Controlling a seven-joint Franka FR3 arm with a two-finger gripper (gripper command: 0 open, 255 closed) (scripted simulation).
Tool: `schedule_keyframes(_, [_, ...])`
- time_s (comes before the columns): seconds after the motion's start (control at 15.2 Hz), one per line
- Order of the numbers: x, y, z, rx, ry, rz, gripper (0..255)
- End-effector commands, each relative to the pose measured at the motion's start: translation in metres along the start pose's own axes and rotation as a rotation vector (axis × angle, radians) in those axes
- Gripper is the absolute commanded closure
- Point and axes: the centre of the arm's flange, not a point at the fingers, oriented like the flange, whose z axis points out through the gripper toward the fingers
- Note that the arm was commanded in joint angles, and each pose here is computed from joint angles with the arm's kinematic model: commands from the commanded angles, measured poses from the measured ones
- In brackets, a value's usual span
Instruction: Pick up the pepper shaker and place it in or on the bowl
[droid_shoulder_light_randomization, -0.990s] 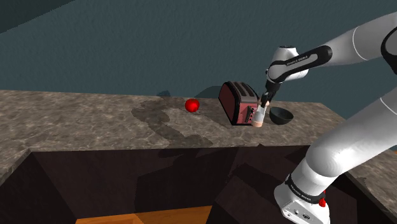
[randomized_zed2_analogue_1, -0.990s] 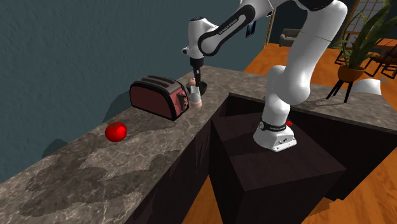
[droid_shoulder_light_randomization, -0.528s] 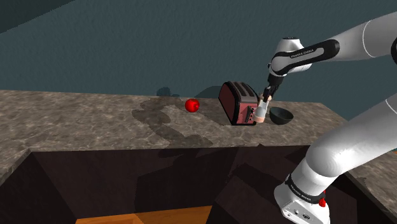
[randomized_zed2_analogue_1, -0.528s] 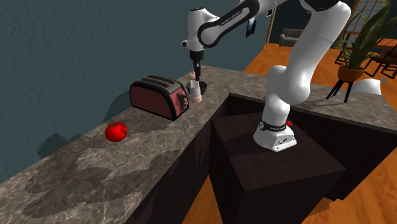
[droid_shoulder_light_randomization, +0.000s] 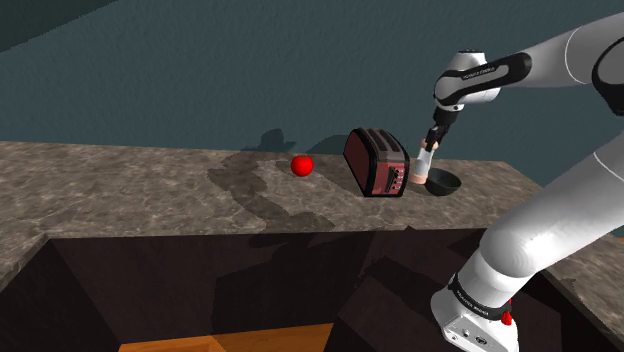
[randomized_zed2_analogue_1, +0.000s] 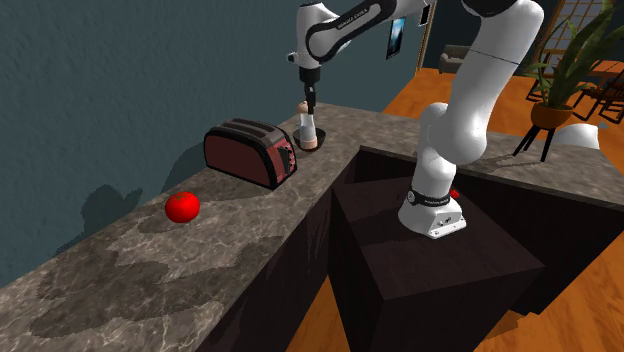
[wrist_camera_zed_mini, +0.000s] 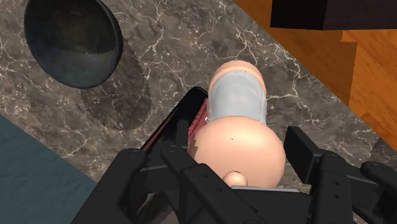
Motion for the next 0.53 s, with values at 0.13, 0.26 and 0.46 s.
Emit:
schedule_keyframes(0.13, [-0.009,0.051,-0.002,-0.001,0.0,-0.002,255])
schedule_keyframes(0.26, [-0.013,0.077,-0.003,-0.001,0.0,-0.002,255])
schedule_keyframes(0.46, [-0.019,0.117,-0.005,-0.001,0.0,-0.002,255])
